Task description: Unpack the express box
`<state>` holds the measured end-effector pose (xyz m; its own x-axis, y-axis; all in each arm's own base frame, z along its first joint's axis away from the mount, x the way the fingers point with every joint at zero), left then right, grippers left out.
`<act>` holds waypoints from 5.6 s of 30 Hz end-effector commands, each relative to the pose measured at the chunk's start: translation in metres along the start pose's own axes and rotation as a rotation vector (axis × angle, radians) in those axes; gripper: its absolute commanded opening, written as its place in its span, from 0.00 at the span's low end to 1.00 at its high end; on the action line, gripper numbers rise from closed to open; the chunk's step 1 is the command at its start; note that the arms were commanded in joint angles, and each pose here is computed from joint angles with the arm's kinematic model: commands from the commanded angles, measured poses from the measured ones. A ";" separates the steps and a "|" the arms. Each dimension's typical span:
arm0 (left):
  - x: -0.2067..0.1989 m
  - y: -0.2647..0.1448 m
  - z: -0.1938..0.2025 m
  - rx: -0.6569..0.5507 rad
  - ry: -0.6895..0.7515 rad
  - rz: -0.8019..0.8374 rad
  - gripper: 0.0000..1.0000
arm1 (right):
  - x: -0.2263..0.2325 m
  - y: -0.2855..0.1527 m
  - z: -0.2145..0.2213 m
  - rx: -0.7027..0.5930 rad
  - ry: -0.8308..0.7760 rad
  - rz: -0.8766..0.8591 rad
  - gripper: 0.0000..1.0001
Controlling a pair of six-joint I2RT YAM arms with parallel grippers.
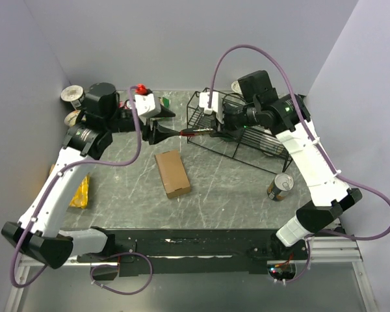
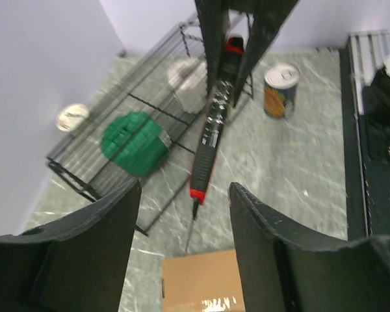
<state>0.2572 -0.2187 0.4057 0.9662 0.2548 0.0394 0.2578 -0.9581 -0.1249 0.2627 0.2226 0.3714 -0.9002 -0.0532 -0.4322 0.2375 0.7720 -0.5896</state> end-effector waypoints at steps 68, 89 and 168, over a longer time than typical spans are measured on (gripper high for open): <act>-0.014 0.054 -0.039 -0.226 -0.363 0.401 0.01 | -0.041 -0.071 -0.072 -0.609 0.363 -0.010 0.80; -0.005 0.062 -0.044 -0.260 -0.385 0.384 0.01 | -0.036 -0.040 -0.078 -0.549 0.309 -0.007 0.59; -0.003 0.013 0.321 0.367 -1.240 -0.194 0.01 | -0.019 0.110 0.032 0.173 0.664 0.564 0.00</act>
<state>0.2586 -0.1527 0.0635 0.0693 0.6460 -0.7602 0.2473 -0.7494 -0.6142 0.3043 0.2865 0.2596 -0.6924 0.6923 -0.2032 0.6366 0.4535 -0.6237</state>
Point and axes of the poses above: each gripper's point midway between its finger pads, its own y axis out along the fingers, its own x axis along the line the jaws close on, z = x × y, the point moved 3 cm from there along -y, back along the fingers, and after that the axes turned 12 degrees about -y, right-handed, at the moved point
